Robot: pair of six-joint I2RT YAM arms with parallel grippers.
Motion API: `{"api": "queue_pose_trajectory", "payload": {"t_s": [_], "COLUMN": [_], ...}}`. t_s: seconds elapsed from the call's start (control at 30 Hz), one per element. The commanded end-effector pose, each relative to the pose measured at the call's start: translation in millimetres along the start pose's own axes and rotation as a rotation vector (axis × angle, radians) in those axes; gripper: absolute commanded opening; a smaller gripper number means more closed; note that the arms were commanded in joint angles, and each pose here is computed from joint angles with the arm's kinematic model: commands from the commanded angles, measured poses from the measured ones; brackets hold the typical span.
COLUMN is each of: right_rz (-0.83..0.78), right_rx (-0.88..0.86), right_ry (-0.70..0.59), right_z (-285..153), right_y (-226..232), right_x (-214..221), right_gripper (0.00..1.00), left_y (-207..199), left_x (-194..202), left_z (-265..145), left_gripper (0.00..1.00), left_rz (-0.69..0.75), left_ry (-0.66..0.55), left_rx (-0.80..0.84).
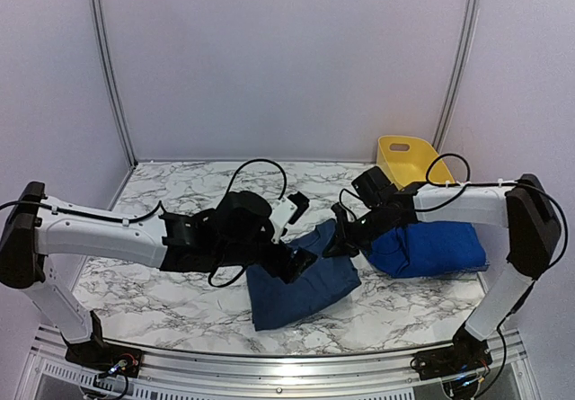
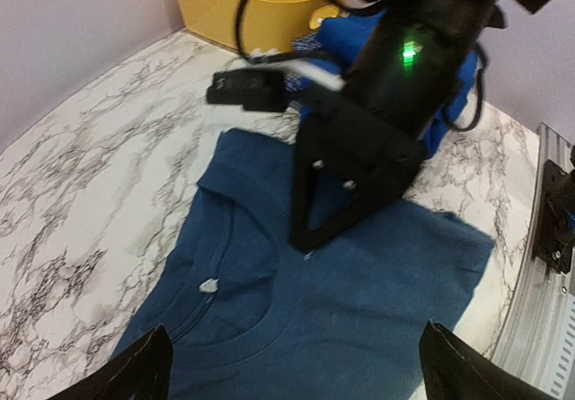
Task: Fold and stack the mixed laundry pile
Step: Place the square-folded T-shirt at the corner of the board.
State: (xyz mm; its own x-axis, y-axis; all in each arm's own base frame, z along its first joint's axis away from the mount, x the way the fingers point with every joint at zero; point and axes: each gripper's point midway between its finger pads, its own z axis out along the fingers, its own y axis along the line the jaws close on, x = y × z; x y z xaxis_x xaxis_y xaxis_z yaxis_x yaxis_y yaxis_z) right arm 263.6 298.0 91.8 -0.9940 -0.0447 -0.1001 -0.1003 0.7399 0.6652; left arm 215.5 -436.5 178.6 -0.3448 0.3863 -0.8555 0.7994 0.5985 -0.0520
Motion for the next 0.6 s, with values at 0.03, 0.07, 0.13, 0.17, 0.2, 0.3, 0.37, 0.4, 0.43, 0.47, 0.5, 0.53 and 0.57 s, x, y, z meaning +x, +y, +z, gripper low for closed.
{"api": "queue_pose_trajectory", "payload": {"t_s": [0.03, 0.07, 0.13, 0.17, 0.2, 0.3, 0.37, 0.4, 0.43, 0.47, 0.5, 0.53, 0.57], "right_rz": [-0.210, -0.224, -0.244, -0.248, -0.246, -0.253, -0.259, -0.264, -0.269, -0.276, -0.281, -0.285, -0.287], "right_rx": [0.275, 0.317, 0.396, 0.426, 0.460, 0.497, 0.504, 0.501, 0.494, 0.487, 0.483, 0.486, 0.491], "right_ry": [0.002, -0.010, -0.028, -0.037, -0.038, -0.074, -0.100, -0.110, -0.118, -0.124, -0.133, -0.144, -0.152], "right_z": [-52.0, -62.1, -80.9, -88.8, -97.0, -113.7, -121.6, -125.3, -128.3, -131.1, -134.2, -138.0, -141.8], "right_y": [-13.5, -15.5, -20.1, -22.2, -25.8, -26.5, -25.0, -22.9, -19.7, -16.5, -13.3, -10.8, -9.2], "right_x": [3.0, 1.7, 1.1, 1.4, 3.9, 5.4, 5.4, 5.6, 5.1, 4.6, 3.5, 1.8, 0.6], "right_gripper": [0.00, 0.00, 0.00, 0.00, 0.00, 0.00, 0.00, 0.00, 0.00, 0.00, 0.00, 0.00, 0.00], "left_y": [31.9, 34.9, 41.2, 44.2, 46.6, 49.4, 49.4, 48.9, 48.6, 48.5, 48.6, 48.4, 47.9], "left_x": [21.2, 22.6, 27.4, 28.8, 30.5, 32.9, 35.3, 37.0, 37.7, 38.6, 39.4, 39.3, 40.2], "left_z": [-13.0, -15.9, -20.6, -22.7, -24.0, -26.8, -27.4, -27.2, -27.5, -27.3, -27.4, -27.8, -27.6], "left_gripper": [0.99, 0.99, 0.99, 0.99, 0.99, 0.99, 0.99, 0.99, 0.99, 0.99, 0.99, 0.99, 0.99], "left_rz": [-0.063, -0.059, -0.056, -0.062, -0.070, -0.074, -0.064, -0.058, -0.052, -0.048, -0.044, -0.041, -0.038], "left_ry": [0.089, 0.095, 0.107, 0.108, 0.112, 0.117, 0.127, 0.134, 0.138, 0.142, 0.146, 0.148, 0.152], "left_rx": [-0.020, -0.027, -0.039, -0.041, -0.038, -0.027, -0.020, -0.016, -0.014, -0.011, -0.009, -0.007, -0.004]}}
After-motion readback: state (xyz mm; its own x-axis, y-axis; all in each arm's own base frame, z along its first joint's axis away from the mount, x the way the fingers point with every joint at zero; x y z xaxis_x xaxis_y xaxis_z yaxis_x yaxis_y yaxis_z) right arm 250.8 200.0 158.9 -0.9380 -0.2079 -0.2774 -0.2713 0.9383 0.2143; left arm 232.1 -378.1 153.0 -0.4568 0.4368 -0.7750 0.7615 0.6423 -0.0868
